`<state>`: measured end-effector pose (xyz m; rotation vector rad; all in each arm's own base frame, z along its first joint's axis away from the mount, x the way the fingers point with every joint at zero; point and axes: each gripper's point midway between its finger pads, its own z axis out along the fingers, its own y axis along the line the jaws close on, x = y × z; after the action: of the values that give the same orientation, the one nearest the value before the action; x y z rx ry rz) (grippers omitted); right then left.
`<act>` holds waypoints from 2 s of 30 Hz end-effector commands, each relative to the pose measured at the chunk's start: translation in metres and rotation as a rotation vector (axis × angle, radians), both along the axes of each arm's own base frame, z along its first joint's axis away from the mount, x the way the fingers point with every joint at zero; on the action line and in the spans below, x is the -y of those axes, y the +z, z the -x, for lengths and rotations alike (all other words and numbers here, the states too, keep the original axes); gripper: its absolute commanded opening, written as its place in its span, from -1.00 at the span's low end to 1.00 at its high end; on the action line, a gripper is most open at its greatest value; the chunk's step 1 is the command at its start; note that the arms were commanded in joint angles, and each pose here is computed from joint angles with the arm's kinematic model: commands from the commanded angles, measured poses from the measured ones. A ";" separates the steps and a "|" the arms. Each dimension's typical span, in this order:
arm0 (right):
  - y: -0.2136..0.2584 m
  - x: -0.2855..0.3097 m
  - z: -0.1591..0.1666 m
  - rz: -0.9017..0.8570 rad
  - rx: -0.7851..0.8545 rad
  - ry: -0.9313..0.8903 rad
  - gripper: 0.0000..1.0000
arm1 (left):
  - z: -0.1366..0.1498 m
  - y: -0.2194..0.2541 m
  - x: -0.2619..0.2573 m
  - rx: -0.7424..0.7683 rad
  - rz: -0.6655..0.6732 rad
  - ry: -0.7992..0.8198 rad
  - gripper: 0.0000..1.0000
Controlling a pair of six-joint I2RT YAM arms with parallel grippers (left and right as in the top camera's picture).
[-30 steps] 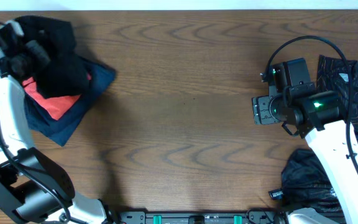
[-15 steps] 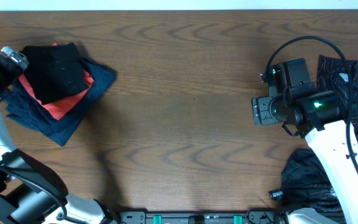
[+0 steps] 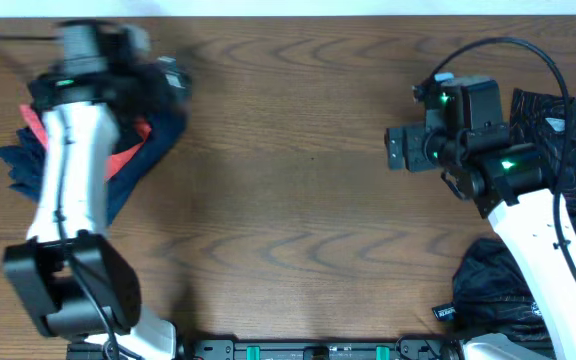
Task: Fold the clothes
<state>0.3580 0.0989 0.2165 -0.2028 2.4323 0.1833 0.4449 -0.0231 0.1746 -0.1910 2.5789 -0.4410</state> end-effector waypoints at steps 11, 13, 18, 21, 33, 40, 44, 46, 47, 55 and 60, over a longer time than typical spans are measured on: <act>0.036 0.023 0.021 -0.013 0.075 -0.121 0.98 | 0.121 0.002 0.047 -0.302 -0.193 -0.174 0.96; 0.051 0.033 0.034 -0.024 0.115 -0.173 0.99 | 0.130 0.022 0.046 -0.220 -0.192 -0.177 0.96; 0.080 0.044 0.074 -0.057 0.302 -0.186 0.98 | 0.155 0.082 0.044 0.191 -0.188 -0.164 0.96; 0.083 0.058 0.099 -0.073 0.421 -0.226 0.99 | 0.173 0.108 0.038 0.438 -0.185 -0.116 0.96; 0.005 0.084 0.184 0.018 0.212 -0.216 0.98 | 0.273 0.152 0.021 0.764 -0.148 -0.072 0.96; -0.016 0.090 0.201 0.060 0.104 -0.216 0.98 | 0.287 0.137 0.018 0.711 -0.154 -0.079 0.96; -0.016 0.090 0.201 0.060 0.104 -0.216 0.98 | 0.292 0.121 0.017 0.644 -0.162 -0.088 0.96; -0.016 0.090 0.201 0.060 0.104 -0.216 0.99 | 0.296 0.113 0.017 0.609 -0.165 -0.093 0.96; -0.016 0.090 0.201 0.060 0.104 -0.216 0.98 | 0.298 0.109 0.016 0.591 -0.168 -0.095 0.96; -0.010 0.096 0.208 0.028 0.182 -0.250 0.98 | 0.310 0.086 0.014 0.485 -0.179 -0.108 0.96; 0.002 0.107 0.219 -0.004 0.303 -0.307 0.98 | 0.312 0.084 0.014 0.473 -0.180 -0.110 0.96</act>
<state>0.1439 -0.0007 0.2173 0.0862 2.1783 0.0337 0.1327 -0.0387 0.2602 0.1073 2.1460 -0.2673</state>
